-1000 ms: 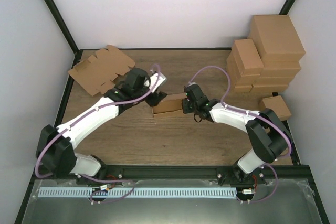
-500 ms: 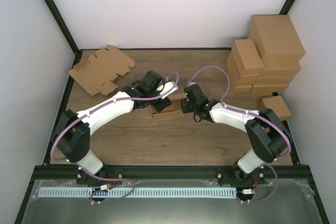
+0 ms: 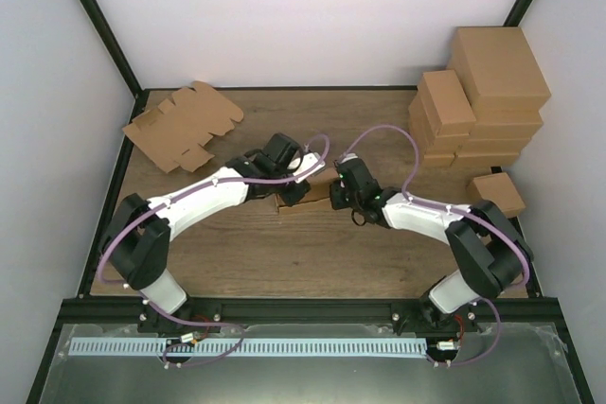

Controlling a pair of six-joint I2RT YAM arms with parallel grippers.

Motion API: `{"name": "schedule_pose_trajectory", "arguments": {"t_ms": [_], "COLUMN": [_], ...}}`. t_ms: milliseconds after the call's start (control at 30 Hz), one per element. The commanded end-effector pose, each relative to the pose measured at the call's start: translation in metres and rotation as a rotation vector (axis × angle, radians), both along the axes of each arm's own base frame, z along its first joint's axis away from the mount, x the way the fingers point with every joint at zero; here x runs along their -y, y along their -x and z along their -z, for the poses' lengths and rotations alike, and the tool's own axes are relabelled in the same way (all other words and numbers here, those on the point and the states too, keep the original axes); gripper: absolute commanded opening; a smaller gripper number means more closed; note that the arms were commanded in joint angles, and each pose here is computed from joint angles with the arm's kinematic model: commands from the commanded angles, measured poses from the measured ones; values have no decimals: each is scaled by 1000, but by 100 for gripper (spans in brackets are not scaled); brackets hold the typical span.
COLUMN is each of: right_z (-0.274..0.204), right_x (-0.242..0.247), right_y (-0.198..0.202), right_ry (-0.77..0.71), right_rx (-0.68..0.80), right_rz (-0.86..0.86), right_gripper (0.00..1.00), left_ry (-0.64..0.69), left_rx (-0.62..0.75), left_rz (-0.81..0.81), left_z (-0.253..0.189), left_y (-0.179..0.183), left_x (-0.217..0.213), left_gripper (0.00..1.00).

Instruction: Fold the paper box

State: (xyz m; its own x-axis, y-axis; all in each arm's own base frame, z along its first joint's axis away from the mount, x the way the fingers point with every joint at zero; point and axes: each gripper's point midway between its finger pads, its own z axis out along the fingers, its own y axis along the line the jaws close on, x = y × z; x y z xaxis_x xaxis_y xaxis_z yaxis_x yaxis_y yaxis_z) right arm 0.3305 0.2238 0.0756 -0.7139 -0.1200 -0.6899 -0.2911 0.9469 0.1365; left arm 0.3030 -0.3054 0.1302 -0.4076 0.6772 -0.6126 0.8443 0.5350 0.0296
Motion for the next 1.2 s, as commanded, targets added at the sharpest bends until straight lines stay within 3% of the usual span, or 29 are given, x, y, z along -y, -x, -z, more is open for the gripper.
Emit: {"name": "schedule_pose_trajectory", "arguments": {"t_ms": [0,500,700,967,1167], "right_z": [-7,-40,-59,-107,-95], "right_x": [6,23,39,49,31], "right_y": [15,58,43,13,-8], "right_ry": [-18,-165,-261,-402,-390], "right_rx": [1,64,43,69,-34], "right_rz": [-12,-69,-7,-20,-99], "right_gripper": [20,39,39,43,51], "left_ry": [4,-5,22,40,40], "left_rx": [-35,-104,-160,-223,-252], "left_rz": [-1,-14,9,-8,-9], "left_z": [16,42,53,71,76], "left_y": [4,11,20,24,28], "left_x": [5,7,13,17,18], "left_gripper": [22,27,39,48,53]}}
